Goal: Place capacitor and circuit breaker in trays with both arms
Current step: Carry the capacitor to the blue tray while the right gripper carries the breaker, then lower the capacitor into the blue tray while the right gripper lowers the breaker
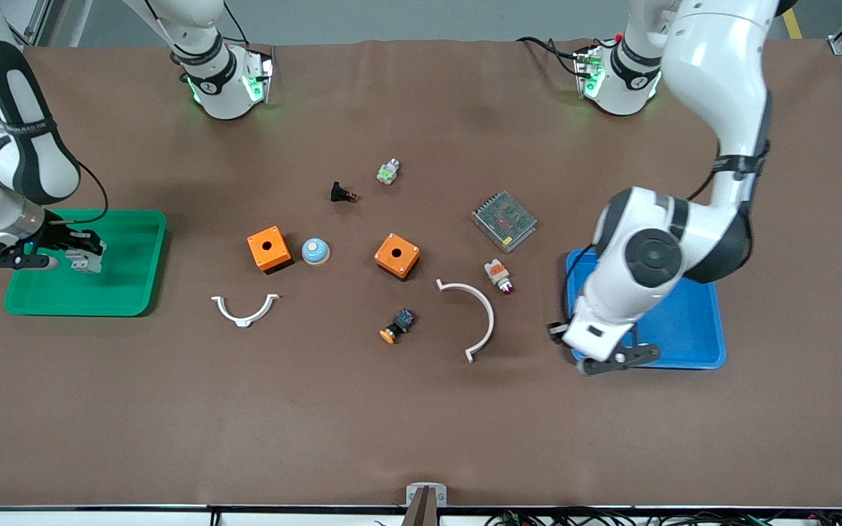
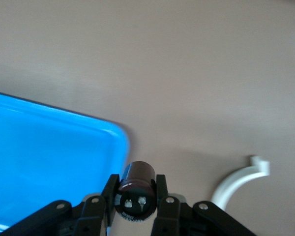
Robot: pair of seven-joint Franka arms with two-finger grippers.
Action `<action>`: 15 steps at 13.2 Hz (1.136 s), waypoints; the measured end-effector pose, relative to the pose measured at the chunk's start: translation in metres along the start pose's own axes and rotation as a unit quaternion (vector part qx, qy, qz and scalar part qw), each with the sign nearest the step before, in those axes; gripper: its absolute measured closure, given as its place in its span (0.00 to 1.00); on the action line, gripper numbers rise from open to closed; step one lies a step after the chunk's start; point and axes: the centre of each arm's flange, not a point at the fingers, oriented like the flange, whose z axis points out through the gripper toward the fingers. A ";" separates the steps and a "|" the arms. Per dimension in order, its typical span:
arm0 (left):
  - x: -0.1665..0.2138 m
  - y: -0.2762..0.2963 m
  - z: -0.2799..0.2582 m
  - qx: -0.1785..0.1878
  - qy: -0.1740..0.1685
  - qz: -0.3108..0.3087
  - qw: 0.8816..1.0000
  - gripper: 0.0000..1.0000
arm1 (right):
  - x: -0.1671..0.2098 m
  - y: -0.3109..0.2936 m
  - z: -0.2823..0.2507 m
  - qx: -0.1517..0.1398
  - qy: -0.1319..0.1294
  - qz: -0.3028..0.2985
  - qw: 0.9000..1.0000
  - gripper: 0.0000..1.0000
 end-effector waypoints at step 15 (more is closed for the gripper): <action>-0.017 -0.198 0.131 0.007 -0.031 0.044 0.999 0.61 | 0.036 -0.040 -0.111 -0.002 0.012 -0.022 1.000 0.00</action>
